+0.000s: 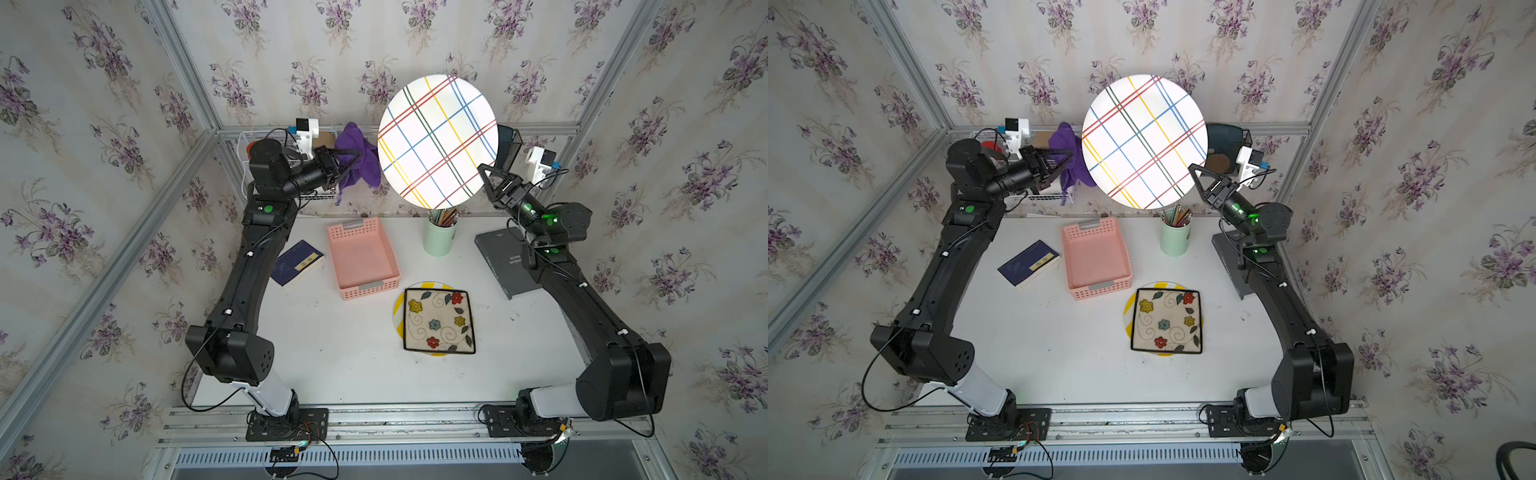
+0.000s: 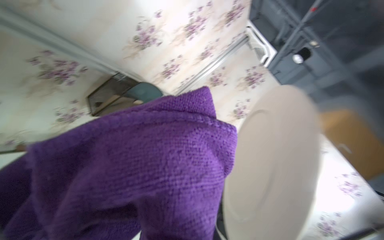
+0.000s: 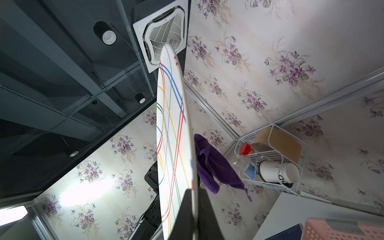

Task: Wipe the wet plate dry
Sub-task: Wipe the plate with towel.

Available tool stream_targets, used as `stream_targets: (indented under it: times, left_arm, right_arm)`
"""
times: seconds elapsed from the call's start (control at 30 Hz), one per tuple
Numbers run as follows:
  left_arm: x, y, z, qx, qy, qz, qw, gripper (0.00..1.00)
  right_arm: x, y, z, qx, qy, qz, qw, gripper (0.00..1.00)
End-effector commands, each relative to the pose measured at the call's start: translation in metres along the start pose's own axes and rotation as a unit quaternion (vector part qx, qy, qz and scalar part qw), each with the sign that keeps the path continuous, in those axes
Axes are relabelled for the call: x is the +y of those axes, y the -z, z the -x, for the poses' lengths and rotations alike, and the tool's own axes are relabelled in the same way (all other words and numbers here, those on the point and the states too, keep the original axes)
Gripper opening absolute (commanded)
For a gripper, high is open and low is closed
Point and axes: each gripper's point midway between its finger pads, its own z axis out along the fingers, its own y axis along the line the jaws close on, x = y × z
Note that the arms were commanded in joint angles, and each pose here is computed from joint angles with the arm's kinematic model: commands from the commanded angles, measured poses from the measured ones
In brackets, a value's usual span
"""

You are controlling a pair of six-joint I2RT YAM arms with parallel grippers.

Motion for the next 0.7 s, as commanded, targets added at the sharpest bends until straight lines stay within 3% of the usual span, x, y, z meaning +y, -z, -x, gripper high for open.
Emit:
stream_targets:
  times: [0.0,0.2,0.37,0.57,0.67]
  left_arm:
    - [-0.074,-0.001,0.007,0.012,-0.010,-0.135,0.991,0.00]
    - [-0.085,-0.020,-0.001,0.028,0.000,-0.160,0.987,0.00]
    - [-0.108,-0.030,-0.013,0.032,0.003,-0.203,0.979,0.00]
    - [-0.132,-0.055,-0.054,0.090,0.021,-0.265,0.960,0.00]
    - [-0.136,-0.055,-0.059,0.095,0.024,-0.268,0.958,0.00]
  right_arm:
    - [0.025,-0.006,-0.012,0.021,0.001,0.056,0.998,0.00]
    - [0.020,-0.023,-0.043,0.050,-0.028,0.070,0.996,0.00]
    - [0.001,-0.036,-0.049,0.037,-0.057,0.052,0.996,0.00]
    - [0.013,-0.068,0.008,-0.004,-0.028,0.071,0.997,0.00]
    - [0.014,-0.063,0.043,-0.043,-0.020,0.078,0.996,0.00]
